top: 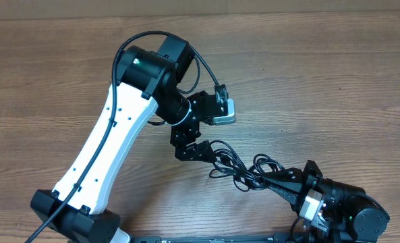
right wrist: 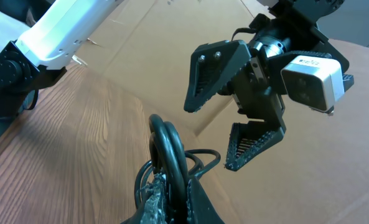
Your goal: Untangle cables
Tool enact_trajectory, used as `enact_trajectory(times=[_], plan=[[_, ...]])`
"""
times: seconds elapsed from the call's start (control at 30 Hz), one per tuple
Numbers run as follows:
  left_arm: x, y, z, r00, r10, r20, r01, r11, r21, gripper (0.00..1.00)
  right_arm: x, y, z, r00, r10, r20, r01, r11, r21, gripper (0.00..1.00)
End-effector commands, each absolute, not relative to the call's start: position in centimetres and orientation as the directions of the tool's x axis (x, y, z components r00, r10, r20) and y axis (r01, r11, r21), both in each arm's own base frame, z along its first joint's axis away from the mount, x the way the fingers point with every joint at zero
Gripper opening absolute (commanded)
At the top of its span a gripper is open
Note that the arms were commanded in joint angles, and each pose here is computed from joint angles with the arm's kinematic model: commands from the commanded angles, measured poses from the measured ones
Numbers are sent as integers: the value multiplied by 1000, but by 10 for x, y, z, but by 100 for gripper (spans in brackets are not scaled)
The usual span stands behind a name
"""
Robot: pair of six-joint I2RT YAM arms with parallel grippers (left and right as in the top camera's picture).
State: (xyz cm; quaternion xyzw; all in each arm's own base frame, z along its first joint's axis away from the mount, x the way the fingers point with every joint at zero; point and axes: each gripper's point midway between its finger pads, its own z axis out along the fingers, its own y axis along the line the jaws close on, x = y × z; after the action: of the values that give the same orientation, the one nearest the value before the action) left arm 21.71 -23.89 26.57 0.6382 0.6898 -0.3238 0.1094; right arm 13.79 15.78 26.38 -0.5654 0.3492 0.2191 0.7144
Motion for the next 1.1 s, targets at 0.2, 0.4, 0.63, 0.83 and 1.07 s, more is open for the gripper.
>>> enact_trajectory(times=[0.2, 0.4, 0.63, 0.83, 1.07], plan=[[210, -253, 259, -86, 814, -574, 946, -113, -303, 100, 136, 158, 270, 675, -80, -733, -694, 269, -668, 4], [210, -259, 246, -87, 832, -548, 934, -123, -336, 97, 136, 158, 270, 675, -80, -733, -693, 269, -668, 4], [215, -262, 235, -105, 840, -532, 924, -116, -365, 74, 136, 158, 270, 675, -80, -733, -693, 269, -668, 4], [215, -262, 235, -97, 839, -535, 925, -122, -360, 68, 136, 158, 270, 675, -80, -733, -693, 269, -668, 4], [217, -263, 234, -91, 837, -540, 928, -125, -350, 4, 136, 158, 270, 676, -80, -733, -693, 269, -669, 4]])
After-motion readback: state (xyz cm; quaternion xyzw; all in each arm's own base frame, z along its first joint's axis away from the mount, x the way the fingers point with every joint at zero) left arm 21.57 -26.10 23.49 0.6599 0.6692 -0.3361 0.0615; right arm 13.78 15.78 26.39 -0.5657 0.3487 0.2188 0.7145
